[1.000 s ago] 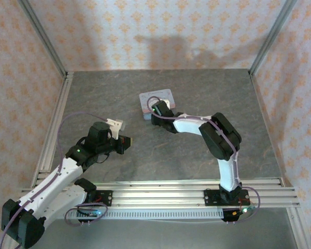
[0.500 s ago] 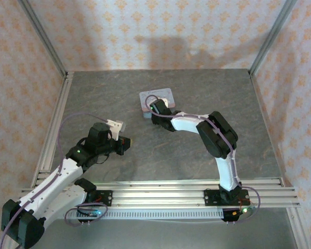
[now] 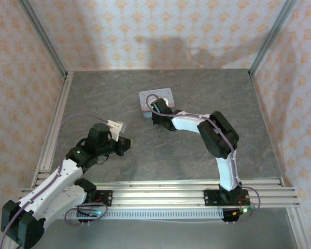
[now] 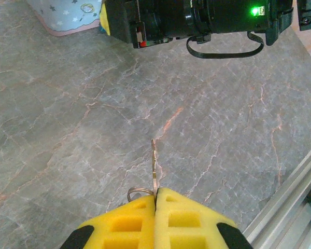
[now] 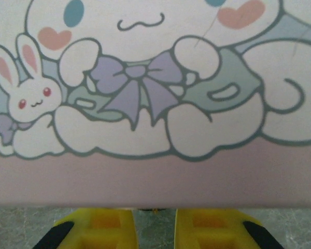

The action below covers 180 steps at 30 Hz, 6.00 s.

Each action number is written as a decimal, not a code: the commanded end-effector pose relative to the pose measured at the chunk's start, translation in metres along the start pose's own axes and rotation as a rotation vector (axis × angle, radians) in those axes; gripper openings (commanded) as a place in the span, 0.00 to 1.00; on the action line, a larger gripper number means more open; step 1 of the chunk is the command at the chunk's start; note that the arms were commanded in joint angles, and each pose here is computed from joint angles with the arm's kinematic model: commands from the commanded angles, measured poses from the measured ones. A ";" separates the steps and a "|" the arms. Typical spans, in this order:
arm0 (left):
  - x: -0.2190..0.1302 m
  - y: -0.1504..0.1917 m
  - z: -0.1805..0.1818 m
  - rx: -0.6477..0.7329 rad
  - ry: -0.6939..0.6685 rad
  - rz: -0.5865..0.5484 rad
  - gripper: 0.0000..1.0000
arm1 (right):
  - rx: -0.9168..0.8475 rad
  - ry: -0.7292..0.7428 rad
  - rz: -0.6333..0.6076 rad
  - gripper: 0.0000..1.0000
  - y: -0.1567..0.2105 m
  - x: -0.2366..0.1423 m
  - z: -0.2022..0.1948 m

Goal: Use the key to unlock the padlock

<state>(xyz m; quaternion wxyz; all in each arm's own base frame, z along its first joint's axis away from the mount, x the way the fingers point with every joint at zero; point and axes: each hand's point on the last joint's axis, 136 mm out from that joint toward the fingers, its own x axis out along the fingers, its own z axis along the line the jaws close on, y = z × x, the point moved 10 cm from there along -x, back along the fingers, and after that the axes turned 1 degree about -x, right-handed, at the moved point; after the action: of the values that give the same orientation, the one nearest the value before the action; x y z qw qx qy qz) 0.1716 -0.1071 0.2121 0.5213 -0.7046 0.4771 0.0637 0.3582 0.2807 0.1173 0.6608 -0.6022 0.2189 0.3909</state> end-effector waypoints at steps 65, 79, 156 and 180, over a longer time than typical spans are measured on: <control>0.090 0.014 0.002 0.222 0.234 -0.068 0.00 | 0.082 -0.407 0.540 0.02 -0.007 -0.125 0.022; 0.098 0.011 0.018 0.114 0.314 -0.080 0.00 | 0.095 -0.428 0.536 0.02 -0.009 -0.128 0.023; 0.091 0.002 0.033 0.063 0.328 -0.139 0.00 | 0.145 -0.539 0.581 0.00 0.002 -0.123 0.021; 0.084 -0.021 0.022 0.031 0.404 -0.236 0.00 | 0.189 -0.601 0.596 0.00 0.027 -0.102 0.016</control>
<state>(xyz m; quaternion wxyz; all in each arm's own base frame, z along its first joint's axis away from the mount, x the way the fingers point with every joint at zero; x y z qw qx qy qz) 0.2301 -0.1388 0.1327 0.4212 -0.7311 0.5330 -0.0635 0.2834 0.2688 0.1878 0.6201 -0.3273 0.2077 0.6821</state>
